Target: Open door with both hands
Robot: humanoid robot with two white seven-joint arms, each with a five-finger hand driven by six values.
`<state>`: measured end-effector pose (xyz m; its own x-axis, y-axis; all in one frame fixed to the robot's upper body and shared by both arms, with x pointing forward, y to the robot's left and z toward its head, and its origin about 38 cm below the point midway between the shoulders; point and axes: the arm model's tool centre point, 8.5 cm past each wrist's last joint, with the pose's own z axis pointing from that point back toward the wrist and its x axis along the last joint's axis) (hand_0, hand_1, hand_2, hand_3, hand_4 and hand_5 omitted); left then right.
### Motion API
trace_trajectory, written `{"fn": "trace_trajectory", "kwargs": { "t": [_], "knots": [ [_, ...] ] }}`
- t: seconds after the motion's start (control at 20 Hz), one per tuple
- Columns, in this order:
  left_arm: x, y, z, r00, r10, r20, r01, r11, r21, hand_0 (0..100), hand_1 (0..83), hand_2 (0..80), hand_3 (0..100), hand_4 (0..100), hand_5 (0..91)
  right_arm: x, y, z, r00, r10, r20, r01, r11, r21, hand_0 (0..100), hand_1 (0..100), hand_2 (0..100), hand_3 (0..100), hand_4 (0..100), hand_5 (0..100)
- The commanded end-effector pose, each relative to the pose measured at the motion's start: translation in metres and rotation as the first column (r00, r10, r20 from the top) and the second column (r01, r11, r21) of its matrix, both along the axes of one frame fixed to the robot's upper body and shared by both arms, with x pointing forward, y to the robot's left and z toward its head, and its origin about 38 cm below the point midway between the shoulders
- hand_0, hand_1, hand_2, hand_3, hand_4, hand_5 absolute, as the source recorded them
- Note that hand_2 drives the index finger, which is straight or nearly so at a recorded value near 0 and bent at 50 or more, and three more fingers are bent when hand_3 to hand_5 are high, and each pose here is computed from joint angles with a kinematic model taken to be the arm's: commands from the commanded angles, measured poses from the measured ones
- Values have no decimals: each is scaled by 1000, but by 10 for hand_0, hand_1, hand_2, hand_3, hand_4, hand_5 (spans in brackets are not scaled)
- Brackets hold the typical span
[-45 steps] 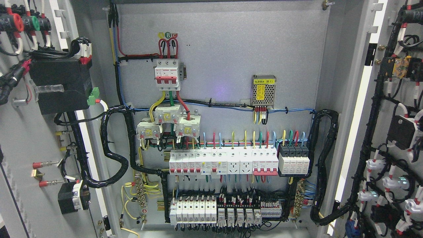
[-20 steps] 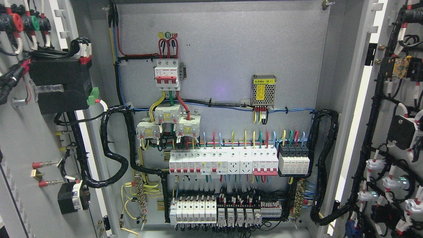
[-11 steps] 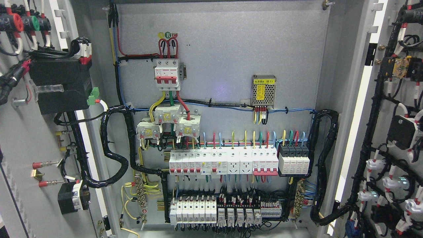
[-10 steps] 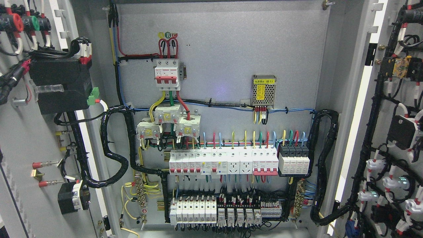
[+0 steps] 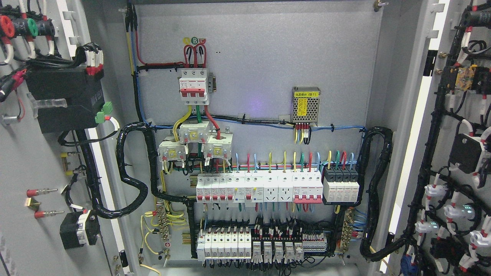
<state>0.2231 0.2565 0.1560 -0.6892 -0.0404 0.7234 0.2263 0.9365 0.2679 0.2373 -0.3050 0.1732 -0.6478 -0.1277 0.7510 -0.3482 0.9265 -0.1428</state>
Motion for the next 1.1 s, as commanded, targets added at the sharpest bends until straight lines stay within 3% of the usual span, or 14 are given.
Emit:
{"fn": "trace_trajectory", "kwargs": {
  "t": [0.0, 0.55, 1.05],
  "knots": [
    [-11, 9, 14, 987, -4, 160, 10, 999, -35, 0, 0, 0, 0, 43, 0, -10, -20, 9, 999, 0, 53, 0, 1000, -8, 0, 0, 0, 0, 0, 0],
    [-12, 60, 29, 981, 91, 172, -79, 994, -78, 0, 0, 0, 0, 42, 0, -20, -30, 3, 1000, 31, 1, -31, 1000, 2, 0, 0, 0, 0, 0, 0],
    [-23, 89, 40, 963, 152, 223, -130, 985, -113, 0, 0, 0, 0, 42, 0, -15, -46, -9, 999, -2, -51, 1, 1000, -11, 0, 0, 0, 0, 0, 0]
  ]
}}
